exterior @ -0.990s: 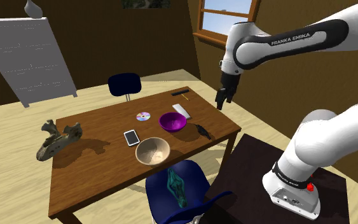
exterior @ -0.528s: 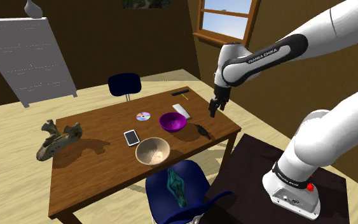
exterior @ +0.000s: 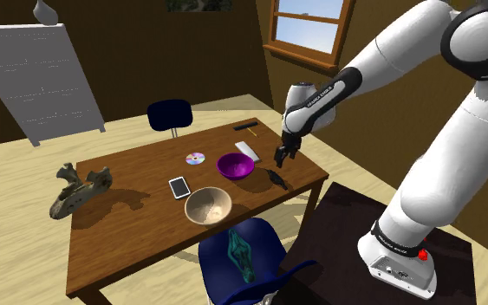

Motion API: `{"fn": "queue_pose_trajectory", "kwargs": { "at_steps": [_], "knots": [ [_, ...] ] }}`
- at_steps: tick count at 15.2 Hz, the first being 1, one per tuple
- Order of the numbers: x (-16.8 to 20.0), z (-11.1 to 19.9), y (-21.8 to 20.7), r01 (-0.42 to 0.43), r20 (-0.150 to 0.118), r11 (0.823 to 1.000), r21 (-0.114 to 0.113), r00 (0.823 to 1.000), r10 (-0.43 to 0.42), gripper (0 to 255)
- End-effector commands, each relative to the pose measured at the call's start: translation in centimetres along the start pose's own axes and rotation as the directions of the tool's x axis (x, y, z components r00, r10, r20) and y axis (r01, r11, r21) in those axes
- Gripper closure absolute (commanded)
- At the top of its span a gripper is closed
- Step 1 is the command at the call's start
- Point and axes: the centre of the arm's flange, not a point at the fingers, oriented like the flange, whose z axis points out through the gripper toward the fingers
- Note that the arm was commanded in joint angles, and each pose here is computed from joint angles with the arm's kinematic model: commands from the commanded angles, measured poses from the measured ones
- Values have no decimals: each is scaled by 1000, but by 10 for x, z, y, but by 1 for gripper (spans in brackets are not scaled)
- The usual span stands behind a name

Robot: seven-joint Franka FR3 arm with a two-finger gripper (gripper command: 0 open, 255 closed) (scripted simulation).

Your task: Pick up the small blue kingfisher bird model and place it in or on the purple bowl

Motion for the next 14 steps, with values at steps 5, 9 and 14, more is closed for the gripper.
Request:
{"fn": "queue_pose_trajectory", "kwargs": {
  "at_steps": [5, 9, 14],
  "knots": [
    [32, 67, 25, -23, -21, 1000, -16, 1000, 23, 0],
    [54, 110, 42, -38, -34, 999, -25, 999, 38, 0],
    [68, 146, 53, -48, -42, 998, -30, 998, 46, 0]
  ]
}}
